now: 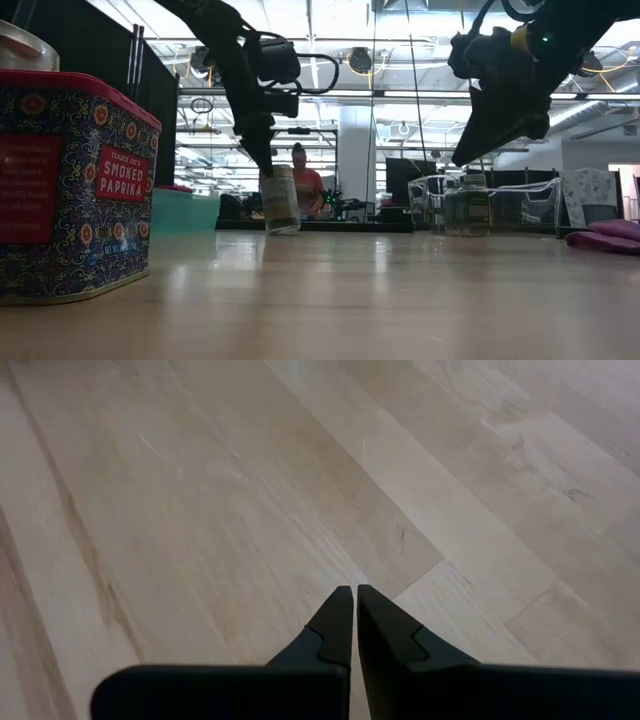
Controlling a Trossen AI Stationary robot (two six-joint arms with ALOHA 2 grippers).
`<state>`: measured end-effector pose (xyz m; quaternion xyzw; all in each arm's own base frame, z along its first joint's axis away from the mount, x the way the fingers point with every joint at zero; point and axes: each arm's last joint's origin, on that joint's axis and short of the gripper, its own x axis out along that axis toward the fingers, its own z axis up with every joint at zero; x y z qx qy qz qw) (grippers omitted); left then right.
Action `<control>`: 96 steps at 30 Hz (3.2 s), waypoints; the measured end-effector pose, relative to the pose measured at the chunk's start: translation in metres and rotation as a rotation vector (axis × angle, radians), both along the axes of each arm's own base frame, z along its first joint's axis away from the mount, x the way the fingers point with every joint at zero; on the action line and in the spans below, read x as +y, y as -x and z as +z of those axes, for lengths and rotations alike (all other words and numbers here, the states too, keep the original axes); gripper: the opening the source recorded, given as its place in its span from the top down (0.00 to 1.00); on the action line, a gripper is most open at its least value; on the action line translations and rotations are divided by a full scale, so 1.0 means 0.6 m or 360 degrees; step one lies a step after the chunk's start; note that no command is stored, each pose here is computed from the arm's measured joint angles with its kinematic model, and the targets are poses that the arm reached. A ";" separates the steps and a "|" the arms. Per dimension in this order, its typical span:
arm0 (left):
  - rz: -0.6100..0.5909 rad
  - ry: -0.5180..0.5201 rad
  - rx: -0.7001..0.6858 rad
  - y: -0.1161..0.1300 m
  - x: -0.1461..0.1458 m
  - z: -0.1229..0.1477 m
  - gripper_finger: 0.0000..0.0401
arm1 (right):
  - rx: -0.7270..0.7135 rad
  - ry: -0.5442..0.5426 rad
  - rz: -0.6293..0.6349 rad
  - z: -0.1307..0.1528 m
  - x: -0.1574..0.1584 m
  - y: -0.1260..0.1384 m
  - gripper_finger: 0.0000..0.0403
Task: Sort spices by type
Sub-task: Put the top gold seasoning bottle into the black bin
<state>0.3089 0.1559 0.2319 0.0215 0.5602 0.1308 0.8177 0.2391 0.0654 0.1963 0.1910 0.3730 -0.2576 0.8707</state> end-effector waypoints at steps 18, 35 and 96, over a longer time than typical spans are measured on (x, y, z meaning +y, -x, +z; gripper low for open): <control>0.0060 -0.0003 0.0000 0.000 0.001 -0.001 0.15 | 0.0001 0.0001 0.0001 0.000 0.000 0.000 1.00; 0.0122 0.0030 0.0007 0.003 -0.001 -0.001 0.15 | 0.0012 0.0028 0.0003 0.000 -0.007 -0.002 1.00; -0.0072 -0.0033 -0.0106 -0.021 -0.135 0.086 0.15 | 0.0000 0.0022 0.0002 0.001 -0.008 -0.004 1.00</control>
